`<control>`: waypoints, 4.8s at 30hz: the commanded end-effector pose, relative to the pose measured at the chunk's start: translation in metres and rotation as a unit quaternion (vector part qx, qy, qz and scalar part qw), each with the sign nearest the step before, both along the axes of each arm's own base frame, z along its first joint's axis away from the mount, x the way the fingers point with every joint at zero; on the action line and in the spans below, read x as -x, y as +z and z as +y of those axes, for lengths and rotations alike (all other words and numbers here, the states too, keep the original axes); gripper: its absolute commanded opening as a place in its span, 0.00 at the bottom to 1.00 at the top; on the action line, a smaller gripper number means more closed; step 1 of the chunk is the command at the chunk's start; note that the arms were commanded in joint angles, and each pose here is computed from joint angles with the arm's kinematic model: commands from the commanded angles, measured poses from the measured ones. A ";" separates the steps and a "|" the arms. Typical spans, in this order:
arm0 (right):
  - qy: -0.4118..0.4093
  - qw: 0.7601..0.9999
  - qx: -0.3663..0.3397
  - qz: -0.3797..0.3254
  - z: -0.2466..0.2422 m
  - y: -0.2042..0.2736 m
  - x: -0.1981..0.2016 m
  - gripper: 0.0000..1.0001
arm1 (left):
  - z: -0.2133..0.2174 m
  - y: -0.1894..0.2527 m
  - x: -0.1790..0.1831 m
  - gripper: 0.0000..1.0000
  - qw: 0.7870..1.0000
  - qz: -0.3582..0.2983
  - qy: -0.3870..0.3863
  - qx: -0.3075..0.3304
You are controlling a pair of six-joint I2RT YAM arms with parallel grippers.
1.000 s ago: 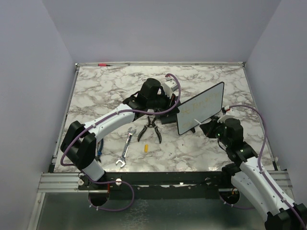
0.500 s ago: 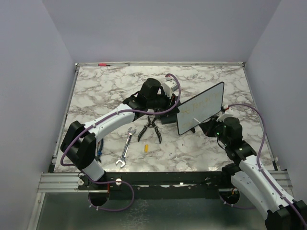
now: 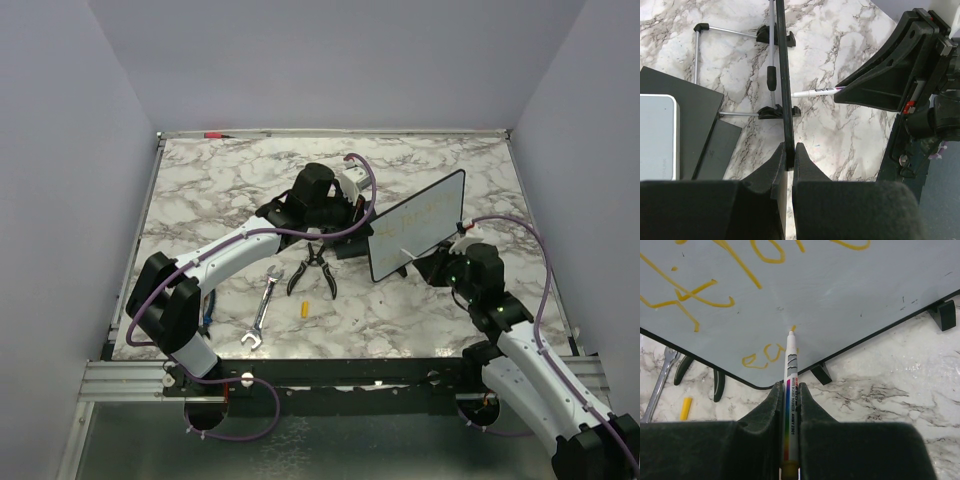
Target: Write a sentence on the whiteboard
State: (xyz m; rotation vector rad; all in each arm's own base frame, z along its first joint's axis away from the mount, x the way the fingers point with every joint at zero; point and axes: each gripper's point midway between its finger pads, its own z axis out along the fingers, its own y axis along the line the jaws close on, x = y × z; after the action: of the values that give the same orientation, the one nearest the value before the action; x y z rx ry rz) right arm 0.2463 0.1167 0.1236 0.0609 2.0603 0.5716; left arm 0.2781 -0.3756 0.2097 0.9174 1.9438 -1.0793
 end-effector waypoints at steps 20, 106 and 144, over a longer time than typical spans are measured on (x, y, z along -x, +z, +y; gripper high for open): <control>-0.022 1.000 0.007 0.018 -0.005 -0.009 -0.004 0.01 | -0.007 -0.001 0.015 0.00 0.999 0.018 -0.035 0.002; -0.063 0.997 0.025 0.023 -0.018 -0.012 -0.012 0.01 | -0.007 -0.001 0.016 0.00 0.999 0.021 -0.035 0.002; -0.118 0.993 0.024 0.018 -0.034 -0.013 -0.015 0.01 | -0.007 0.000 0.016 0.00 0.999 0.020 -0.036 0.003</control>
State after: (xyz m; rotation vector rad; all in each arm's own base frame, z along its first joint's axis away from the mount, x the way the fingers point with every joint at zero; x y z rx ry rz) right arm 0.2650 0.0882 0.1253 0.2400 2.0366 0.4041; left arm 0.2771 -0.3751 0.2097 0.9219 1.9454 -1.0899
